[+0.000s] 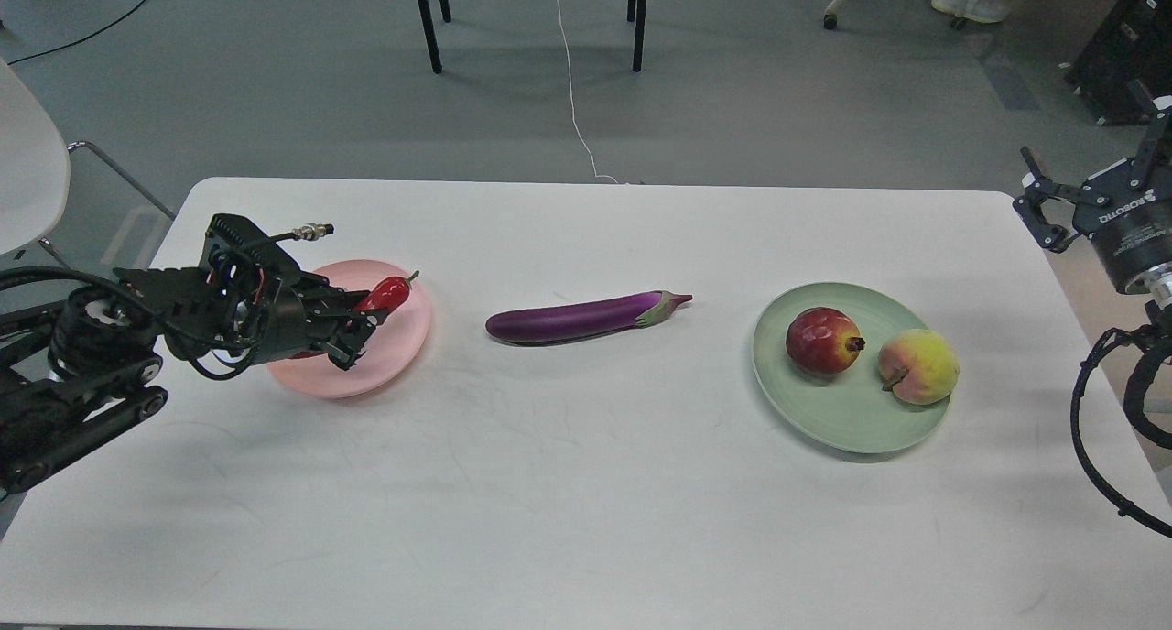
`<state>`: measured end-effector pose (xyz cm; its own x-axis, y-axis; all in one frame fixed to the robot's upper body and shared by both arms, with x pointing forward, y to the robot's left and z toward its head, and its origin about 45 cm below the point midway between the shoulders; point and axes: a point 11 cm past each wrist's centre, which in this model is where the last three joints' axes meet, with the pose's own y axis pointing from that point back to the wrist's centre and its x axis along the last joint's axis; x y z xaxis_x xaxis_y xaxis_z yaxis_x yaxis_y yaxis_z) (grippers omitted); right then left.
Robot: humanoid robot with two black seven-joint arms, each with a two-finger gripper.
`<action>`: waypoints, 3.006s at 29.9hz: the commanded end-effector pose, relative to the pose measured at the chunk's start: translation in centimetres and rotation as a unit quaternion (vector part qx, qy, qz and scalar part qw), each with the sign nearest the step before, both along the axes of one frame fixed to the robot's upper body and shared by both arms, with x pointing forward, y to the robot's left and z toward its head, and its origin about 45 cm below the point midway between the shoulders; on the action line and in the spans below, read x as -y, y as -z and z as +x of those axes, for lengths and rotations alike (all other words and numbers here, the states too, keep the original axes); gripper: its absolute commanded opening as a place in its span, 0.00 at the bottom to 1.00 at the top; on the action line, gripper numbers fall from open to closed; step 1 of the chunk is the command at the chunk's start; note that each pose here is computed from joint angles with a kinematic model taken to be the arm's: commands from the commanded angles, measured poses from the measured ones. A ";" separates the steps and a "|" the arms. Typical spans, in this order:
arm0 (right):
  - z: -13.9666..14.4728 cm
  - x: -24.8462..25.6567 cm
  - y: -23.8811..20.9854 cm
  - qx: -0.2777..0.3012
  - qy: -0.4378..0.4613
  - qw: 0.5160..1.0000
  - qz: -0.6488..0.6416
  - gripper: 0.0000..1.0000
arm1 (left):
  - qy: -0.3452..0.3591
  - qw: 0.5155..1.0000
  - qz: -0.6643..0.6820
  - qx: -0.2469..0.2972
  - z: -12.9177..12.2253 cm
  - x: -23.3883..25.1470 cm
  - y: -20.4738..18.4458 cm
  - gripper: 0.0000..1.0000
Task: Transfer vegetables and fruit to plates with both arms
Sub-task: 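Reach the left gripper to the purple eggplant and grasp it, then lift the eggplant onto the pink plate beside the chili, release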
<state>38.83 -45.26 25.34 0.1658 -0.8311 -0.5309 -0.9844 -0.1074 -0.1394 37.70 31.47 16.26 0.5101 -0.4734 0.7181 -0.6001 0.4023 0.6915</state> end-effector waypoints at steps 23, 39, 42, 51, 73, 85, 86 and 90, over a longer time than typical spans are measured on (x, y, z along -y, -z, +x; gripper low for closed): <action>-1.3 2.0 0.2 -0.009 0.018 1.000 -0.011 0.98 | 0.117 0.987 -0.107 0.038 2.5 16.2 -4.0 0.86; -3.3 4.4 1.0 -0.023 0.046 0.999 -0.019 0.98 | 0.120 0.992 -0.038 0.005 3.0 20.1 2.7 0.85; -3.2 4.4 0.8 -0.019 0.047 0.999 -0.018 0.98 | 0.123 0.992 -0.020 0.001 2.9 19.7 3.5 0.84; -3.2 4.5 0.6 -0.016 0.049 0.999 -0.017 0.98 | 0.143 0.990 0.006 0.000 2.2 18.9 4.9 0.44; -3.1 4.7 0.1 -0.011 0.050 0.999 -0.018 0.98 | 0.087 0.995 0.004 0.047 3.5 5.3 -6.8 0.21; -2.8 3.4 -0.3 -0.005 0.031 0.999 -0.009 0.98 | -0.013 0.998 0.062 -0.018 -0.5 -6.5 -1.6 0.22; -2.8 3.2 -0.3 -0.004 0.029 1.000 -0.007 0.98 | -0.016 0.998 0.062 -0.017 -0.5 -6.7 -1.3 0.23; -2.7 2.7 -0.5 -0.002 0.021 1.000 -0.005 0.98 | -0.026 0.998 0.063 -0.013 -0.6 -7.5 -0.6 0.37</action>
<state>36.06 -48.21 25.71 0.1193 -0.8451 -0.5211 -0.9896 -0.0586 -0.1315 37.10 38.41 17.40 0.5484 -0.5378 0.6404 -0.5911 0.2924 0.7517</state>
